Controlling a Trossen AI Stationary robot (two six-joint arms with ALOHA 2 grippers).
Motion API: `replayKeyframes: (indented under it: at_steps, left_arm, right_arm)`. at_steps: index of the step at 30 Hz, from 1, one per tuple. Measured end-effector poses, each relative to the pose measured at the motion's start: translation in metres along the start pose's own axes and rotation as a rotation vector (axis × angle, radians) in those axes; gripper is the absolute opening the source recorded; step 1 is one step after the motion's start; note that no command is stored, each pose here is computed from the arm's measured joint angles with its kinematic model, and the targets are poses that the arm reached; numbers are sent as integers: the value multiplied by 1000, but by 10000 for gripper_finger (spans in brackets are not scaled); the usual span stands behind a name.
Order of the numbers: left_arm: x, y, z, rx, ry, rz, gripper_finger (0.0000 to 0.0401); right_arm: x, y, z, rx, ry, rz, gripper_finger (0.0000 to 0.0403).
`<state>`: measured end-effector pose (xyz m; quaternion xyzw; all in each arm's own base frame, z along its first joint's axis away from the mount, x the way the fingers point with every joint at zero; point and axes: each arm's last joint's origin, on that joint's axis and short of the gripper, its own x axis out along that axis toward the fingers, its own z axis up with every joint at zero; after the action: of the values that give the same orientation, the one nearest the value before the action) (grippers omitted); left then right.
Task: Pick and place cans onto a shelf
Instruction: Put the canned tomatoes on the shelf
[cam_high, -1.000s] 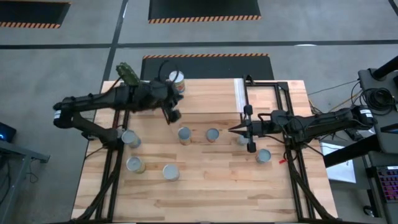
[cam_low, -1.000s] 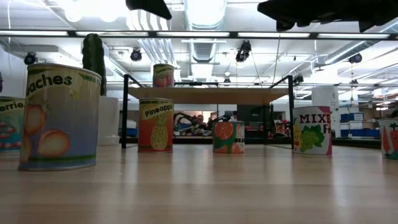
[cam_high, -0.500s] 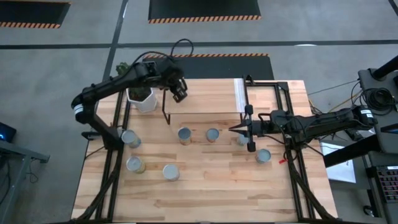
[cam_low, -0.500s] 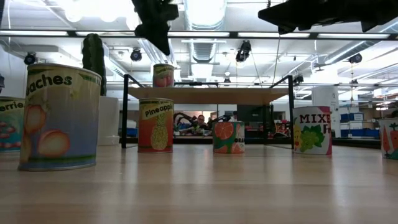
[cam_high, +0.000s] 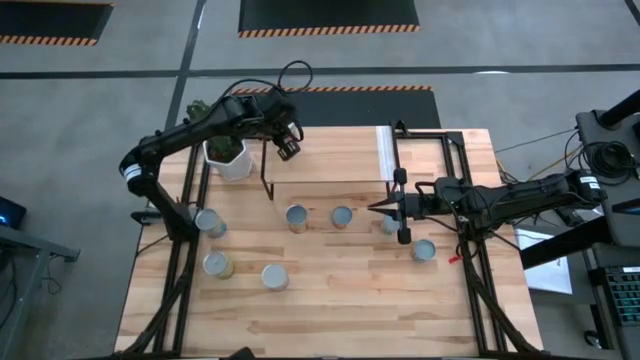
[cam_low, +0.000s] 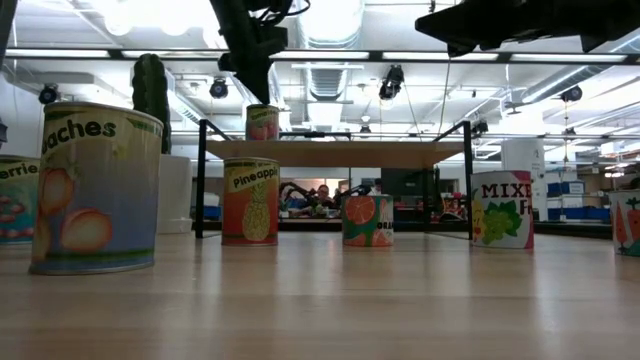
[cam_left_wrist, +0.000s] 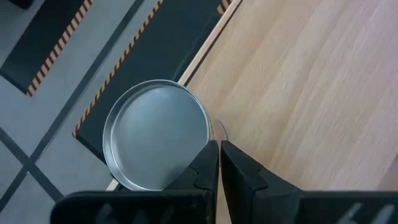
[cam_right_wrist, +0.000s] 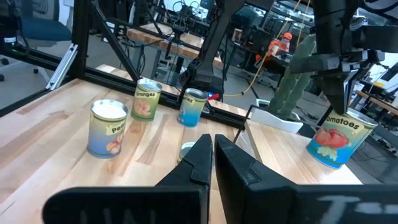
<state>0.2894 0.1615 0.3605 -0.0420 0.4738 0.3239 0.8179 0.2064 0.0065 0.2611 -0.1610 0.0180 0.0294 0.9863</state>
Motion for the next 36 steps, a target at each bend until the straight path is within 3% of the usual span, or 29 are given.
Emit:
replayKeyframes:
  at_steps: [19,24,30,36]
  left_arm:
    - [1,1,-2,-24,18,2,0]
    - [-12,2,5,-17,-36,-1,0]
    - [-13,17,8,-34,-52,123,0]
    - [4,19,7,-42,-4,133,0]
  right_arm:
    - [0,0,0,7,2,0,9]
    - [0,0,0,7,3,1,9]
    - [0,0,0,6,3,1,9]
    - [0,0,-1,6,10,3,9]
